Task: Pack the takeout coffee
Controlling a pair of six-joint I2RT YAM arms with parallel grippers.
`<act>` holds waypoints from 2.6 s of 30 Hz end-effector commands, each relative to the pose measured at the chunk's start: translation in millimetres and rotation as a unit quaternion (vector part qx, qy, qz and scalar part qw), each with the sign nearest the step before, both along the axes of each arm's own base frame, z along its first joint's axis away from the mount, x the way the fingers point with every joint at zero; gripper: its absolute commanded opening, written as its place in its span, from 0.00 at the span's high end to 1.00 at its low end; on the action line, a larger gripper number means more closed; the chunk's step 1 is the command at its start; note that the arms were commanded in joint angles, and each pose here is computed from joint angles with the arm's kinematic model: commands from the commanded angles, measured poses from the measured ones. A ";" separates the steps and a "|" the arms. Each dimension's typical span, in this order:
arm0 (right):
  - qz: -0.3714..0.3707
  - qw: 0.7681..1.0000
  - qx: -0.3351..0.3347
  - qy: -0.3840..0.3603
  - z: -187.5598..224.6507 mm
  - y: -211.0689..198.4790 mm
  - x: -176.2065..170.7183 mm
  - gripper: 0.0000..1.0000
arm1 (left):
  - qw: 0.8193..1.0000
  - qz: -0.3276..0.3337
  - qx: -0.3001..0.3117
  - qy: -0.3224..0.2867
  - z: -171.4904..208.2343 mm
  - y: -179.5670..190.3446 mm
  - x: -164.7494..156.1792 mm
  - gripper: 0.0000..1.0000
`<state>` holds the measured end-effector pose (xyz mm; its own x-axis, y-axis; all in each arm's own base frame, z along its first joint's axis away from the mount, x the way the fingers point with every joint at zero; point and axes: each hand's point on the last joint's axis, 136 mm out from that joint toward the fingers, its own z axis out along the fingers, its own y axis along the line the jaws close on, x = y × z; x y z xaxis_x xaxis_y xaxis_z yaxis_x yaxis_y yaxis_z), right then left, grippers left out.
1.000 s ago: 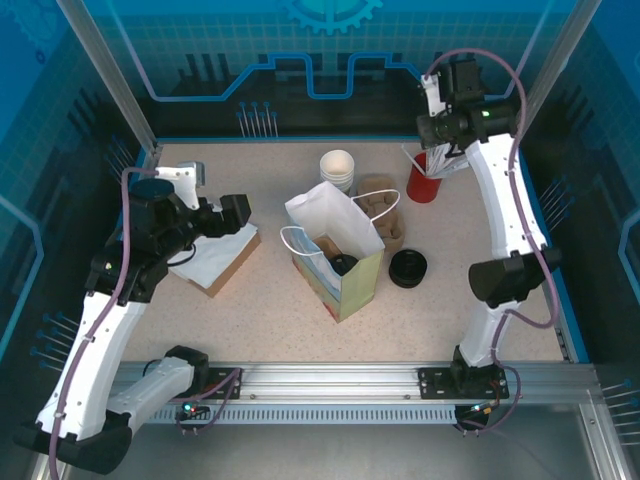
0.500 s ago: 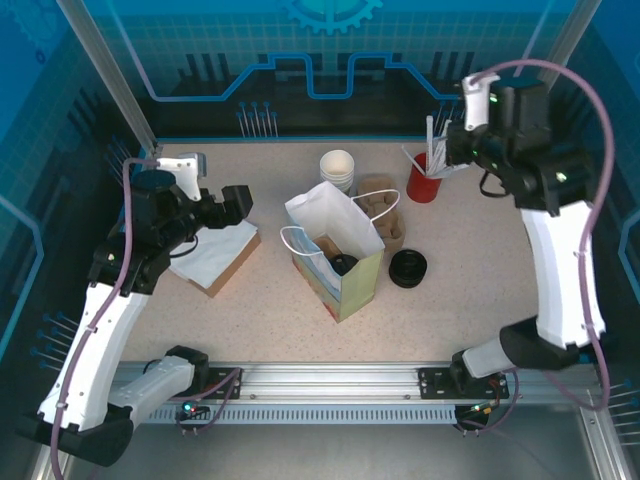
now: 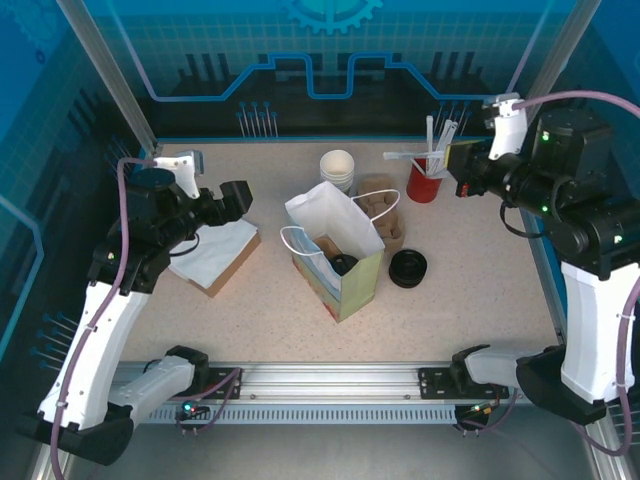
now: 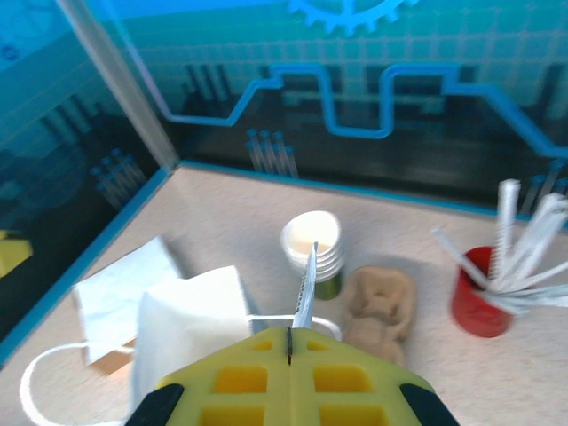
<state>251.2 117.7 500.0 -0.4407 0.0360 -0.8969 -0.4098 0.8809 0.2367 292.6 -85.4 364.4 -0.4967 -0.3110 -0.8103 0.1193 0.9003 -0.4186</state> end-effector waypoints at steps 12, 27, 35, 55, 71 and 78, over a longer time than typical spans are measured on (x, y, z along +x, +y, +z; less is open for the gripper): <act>0.158 0.986 0.040 0.044 -14.0 73.3 -35.5 0.98 | 0.999 0.003 -0.031 0.013 -0.8 -2.6 0.6 0.01; 0.183 0.964 -0.137 0.133 -105.1 131.8 -0.9 0.97 | 1.000 0.002 -0.022 0.021 -5.0 -1.1 -3.5 0.01; 0.209 0.941 -0.197 0.178 -162.6 174.5 23.2 0.96 | 1.000 0.000 -0.018 0.022 -7.0 -0.2 -7.6 0.01; 0.190 0.951 -0.192 0.150 -141.4 170.9 44.8 0.55 | 0.999 0.015 -0.007 0.037 -13.2 5.6 -8.1 0.01; 0.090 0.992 -0.065 0.067 -90.1 75.5 17.0 0.27 | 0.976 0.062 -0.012 0.207 -86.9 26.2 11.1 0.01; 0.028 0.997 0.005 0.072 -105.5 29.0 9.8 0.07 | 0.957 0.082 0.030 0.278 -133.7 38.4 30.7 0.03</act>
